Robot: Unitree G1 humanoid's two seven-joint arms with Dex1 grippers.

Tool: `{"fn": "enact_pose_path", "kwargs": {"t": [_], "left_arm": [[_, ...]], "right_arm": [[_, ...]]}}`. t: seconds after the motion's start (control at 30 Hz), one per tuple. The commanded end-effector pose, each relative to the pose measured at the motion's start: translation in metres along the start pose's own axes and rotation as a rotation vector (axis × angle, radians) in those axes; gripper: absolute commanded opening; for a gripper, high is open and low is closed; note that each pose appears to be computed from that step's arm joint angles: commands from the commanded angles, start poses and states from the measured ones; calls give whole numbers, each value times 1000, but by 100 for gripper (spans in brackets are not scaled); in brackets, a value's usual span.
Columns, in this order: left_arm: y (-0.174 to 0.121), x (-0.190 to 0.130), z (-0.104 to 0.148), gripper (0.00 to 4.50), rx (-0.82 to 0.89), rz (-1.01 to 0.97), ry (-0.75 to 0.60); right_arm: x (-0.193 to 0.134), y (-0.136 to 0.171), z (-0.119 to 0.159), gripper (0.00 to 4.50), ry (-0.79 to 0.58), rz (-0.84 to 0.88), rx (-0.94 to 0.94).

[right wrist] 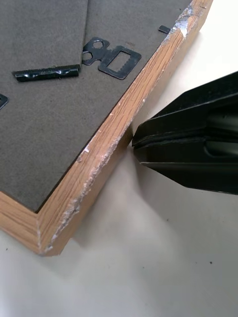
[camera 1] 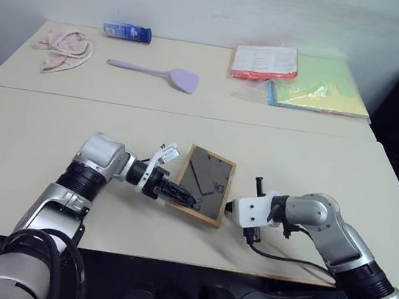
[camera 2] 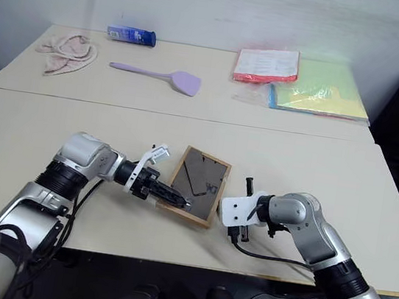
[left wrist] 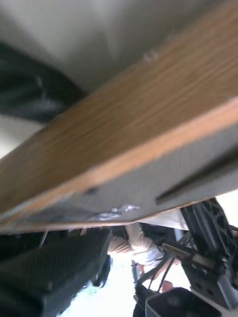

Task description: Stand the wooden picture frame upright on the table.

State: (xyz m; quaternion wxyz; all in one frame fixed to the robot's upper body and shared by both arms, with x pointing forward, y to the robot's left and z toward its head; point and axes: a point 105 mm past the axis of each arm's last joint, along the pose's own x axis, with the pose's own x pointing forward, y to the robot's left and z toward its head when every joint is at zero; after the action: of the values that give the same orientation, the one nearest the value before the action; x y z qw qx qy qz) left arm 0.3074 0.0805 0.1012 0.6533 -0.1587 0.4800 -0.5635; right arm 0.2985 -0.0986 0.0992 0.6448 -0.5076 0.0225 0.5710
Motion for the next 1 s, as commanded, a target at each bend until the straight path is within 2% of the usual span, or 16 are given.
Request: {"fn": "enact_pose_path", "kwargs": {"t": [0.03,0.17,0.23,0.33,0.43,0.5,0.73,0.87,1.0], "left_arm": [[-6,-1,5,209,23,-27,-12],[-6,-16,13,116,17,-26,-78],[-9,-20,17,115,28,-37,-101],[-26,-31,30,115,93,-89,-163],[-36,-36,36,115,172,-92,-177],[-40,-36,37,115,199,-100,-177],[-57,-33,43,115,323,-142,-188],[-63,-31,40,115,361,-168,-173],[-60,-29,45,115,364,-136,-184]], "right_arm": [[2,9,-1,0,7,26,18],[-20,9,0,0,4,-27,79],[-33,9,4,0,-15,-51,143],[-72,-6,25,56,-162,-108,431],[-95,-29,52,149,-327,-133,628],[-99,-42,60,216,-372,-147,692],[-84,-92,78,449,-513,-169,867],[-71,-105,83,450,-531,-164,878],[-66,-100,102,450,-578,-68,850]]}}
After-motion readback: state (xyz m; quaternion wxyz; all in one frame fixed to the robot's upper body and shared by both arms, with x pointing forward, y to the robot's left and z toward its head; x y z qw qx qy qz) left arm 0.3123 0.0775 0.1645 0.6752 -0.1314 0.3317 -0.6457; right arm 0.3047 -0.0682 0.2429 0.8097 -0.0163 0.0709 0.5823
